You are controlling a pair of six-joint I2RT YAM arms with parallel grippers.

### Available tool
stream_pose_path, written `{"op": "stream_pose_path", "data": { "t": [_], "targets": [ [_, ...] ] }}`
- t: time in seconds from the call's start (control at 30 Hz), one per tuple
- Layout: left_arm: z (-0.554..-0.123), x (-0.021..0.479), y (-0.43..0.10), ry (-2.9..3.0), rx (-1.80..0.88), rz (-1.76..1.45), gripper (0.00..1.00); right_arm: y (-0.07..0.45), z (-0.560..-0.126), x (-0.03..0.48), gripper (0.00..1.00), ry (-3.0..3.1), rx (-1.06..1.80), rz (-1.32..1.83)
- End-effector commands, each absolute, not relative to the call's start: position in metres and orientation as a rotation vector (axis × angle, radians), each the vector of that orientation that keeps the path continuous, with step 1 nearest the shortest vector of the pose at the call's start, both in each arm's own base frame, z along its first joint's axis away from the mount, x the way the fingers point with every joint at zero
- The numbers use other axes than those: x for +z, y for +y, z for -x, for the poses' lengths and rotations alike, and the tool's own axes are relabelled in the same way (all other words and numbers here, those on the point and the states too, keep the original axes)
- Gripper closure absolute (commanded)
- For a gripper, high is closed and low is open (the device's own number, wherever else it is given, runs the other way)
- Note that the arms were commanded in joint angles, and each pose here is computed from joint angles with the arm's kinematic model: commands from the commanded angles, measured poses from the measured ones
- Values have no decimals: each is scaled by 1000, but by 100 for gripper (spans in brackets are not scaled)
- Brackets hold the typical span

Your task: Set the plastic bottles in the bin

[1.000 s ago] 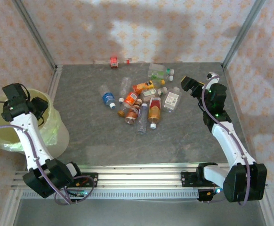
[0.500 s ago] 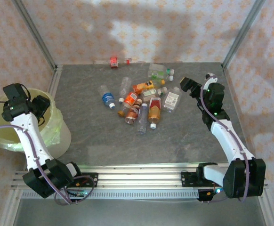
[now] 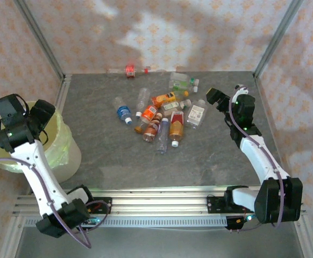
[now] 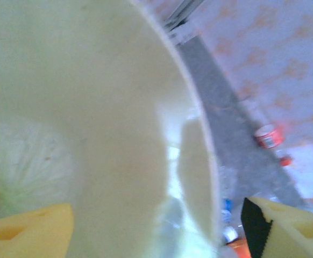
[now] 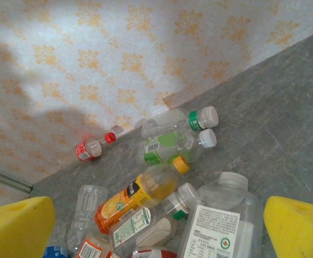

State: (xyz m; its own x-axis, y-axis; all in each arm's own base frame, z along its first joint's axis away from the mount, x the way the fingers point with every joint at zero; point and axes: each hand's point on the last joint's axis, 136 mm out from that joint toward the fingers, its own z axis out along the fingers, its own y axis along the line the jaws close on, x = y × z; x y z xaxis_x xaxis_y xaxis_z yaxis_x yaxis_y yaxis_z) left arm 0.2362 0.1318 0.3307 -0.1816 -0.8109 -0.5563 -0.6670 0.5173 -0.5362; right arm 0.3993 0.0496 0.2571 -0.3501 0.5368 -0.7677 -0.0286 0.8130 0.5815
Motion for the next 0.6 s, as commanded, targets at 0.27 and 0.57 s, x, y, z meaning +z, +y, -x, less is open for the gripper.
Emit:
{"op": "stream_pose_path", "data": {
  "t": [0.27, 0.57],
  "targets": [
    [-281, 433, 17, 1682, -680, 678, 0, 61, -385, 195, 1, 2016, 691, -552],
    [-351, 374, -99, 1942, -691, 469, 0, 142, -354, 131, 1, 2286, 686, -327]
  ]
}}
